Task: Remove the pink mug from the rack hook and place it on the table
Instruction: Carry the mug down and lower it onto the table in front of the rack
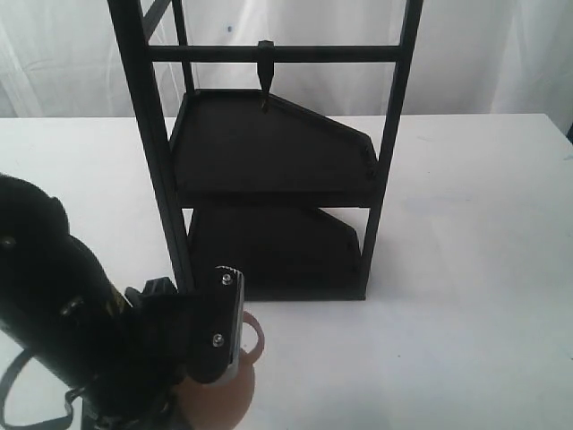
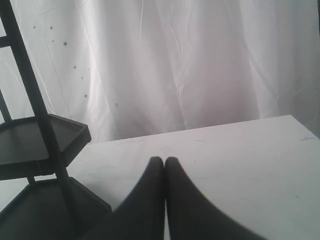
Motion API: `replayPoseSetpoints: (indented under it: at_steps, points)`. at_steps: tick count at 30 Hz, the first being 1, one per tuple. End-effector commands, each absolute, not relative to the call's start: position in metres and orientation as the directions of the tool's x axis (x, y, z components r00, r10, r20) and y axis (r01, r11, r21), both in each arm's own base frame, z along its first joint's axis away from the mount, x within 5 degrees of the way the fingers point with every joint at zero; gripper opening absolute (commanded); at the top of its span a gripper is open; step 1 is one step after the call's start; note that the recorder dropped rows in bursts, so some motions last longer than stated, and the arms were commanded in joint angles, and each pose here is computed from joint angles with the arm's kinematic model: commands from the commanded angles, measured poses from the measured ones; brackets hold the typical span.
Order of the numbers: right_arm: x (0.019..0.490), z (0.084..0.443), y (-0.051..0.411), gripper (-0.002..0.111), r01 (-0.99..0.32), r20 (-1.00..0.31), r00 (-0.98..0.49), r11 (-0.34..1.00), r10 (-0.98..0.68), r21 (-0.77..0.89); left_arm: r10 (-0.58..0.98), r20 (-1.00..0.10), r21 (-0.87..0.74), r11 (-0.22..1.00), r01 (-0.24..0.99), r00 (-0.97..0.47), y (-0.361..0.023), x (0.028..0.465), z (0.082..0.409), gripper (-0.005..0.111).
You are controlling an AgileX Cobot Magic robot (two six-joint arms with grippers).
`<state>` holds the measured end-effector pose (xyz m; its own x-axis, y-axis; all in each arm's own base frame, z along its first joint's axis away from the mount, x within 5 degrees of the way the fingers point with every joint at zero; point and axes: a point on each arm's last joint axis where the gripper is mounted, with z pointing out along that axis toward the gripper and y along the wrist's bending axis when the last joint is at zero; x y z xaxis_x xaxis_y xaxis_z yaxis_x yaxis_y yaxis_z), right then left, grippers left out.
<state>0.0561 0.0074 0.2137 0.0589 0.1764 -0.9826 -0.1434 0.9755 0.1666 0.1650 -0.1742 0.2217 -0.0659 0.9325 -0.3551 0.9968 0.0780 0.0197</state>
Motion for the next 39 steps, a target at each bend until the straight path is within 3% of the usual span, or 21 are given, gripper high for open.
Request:
replayPoseSetpoints:
  at_steps: [1, 11, 23, 32, 39]
  points:
    - [0.056, 0.213, 0.007, 0.0, -0.144, -0.983, 0.064, 0.976, 0.172, 0.161, 0.935, -0.324, 0.029, 0.161, 0.986, -0.143, -0.18, 0.173, 0.213, 0.0]
    - [0.056, 0.213, 0.007, 0.0, -0.146, -0.978, 0.06, 0.971, 0.198, 0.187, 0.924, -0.328, 0.005, 0.21, 0.978, -0.197, -0.196, 0.19, 0.22, 0.0]
    - [0.056, 0.213, 0.007, 0.0, -0.146, -0.978, 0.06, 0.971, 0.198, 0.187, 0.931, -0.319, -0.005, 0.185, 0.983, -0.177, -0.225, 0.19, 0.202, 0.0]
    - [0.056, 0.213, 0.007, 0.0, -0.146, -0.978, 0.06, 0.971, 0.198, 0.187, 0.934, -0.263, -0.003, 0.249, 0.969, -0.241, -0.231, 0.202, 0.2, 0.0]
    - [0.056, 0.213, 0.007, 0.0, -0.146, -0.978, 0.06, 0.971, 0.198, 0.187, 0.951, -0.215, 0.02, 0.233, 0.972, -0.223, -0.227, 0.203, 0.199, 0.0]
